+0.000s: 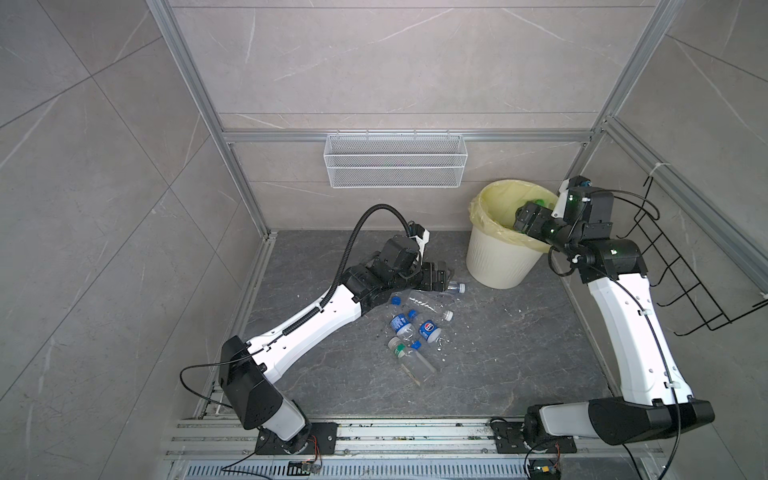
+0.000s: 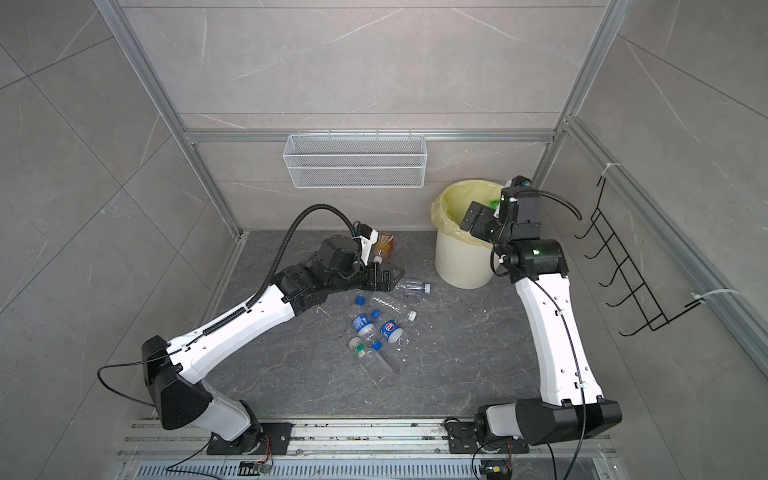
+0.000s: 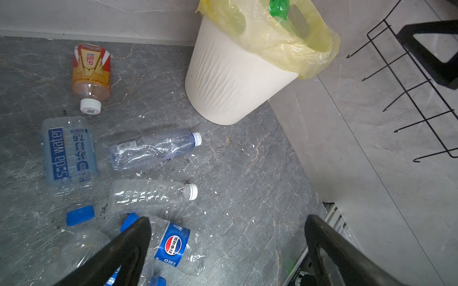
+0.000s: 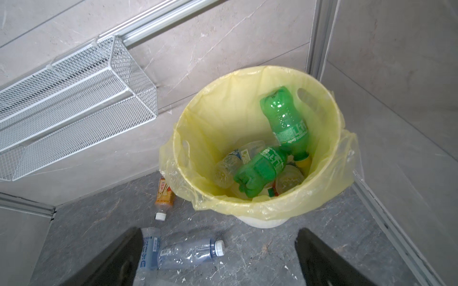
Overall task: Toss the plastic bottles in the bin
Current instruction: 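Move the right gripper back from the bin down to the bottle pile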
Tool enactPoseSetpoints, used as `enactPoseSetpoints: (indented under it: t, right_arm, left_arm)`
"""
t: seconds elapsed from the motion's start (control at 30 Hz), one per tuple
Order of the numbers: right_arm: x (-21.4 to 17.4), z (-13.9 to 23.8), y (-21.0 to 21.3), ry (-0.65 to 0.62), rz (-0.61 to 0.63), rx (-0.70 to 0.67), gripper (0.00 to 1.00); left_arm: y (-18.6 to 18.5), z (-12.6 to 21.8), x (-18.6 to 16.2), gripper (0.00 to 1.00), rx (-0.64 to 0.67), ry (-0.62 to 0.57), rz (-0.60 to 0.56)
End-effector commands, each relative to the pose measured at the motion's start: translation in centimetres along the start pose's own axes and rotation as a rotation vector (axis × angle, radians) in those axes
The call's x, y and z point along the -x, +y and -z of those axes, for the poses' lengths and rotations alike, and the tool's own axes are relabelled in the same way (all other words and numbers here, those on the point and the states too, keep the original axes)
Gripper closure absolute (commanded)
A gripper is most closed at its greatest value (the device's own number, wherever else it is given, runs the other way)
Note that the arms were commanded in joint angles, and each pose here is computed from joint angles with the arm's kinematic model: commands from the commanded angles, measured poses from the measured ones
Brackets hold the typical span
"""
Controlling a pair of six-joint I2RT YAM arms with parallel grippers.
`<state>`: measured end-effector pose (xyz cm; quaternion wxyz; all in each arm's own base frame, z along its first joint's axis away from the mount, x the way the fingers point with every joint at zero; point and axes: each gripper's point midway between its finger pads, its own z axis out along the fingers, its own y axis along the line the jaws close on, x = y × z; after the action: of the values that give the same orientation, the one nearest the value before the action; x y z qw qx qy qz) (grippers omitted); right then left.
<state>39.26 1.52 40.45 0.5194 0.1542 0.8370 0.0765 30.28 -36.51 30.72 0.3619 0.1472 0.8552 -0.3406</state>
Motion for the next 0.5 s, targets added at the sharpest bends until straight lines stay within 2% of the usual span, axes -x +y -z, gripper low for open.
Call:
enactPoseSetpoints:
  t: [0.0, 0.47]
  right_arm:
    - [-0.9, 0.7, 1.0, 0.003, -0.023, 0.061, 0.00]
    - [-9.6, 0.2, 5.6, 0.138, 0.144, 0.109, 0.00]
  left_arm:
    - [0.8, 1.2, 0.6, 0.00, 0.032, -0.027, 0.018]
    - [10.6, 0.5, -1.9, 0.00, 0.271, 0.045, 0.207]
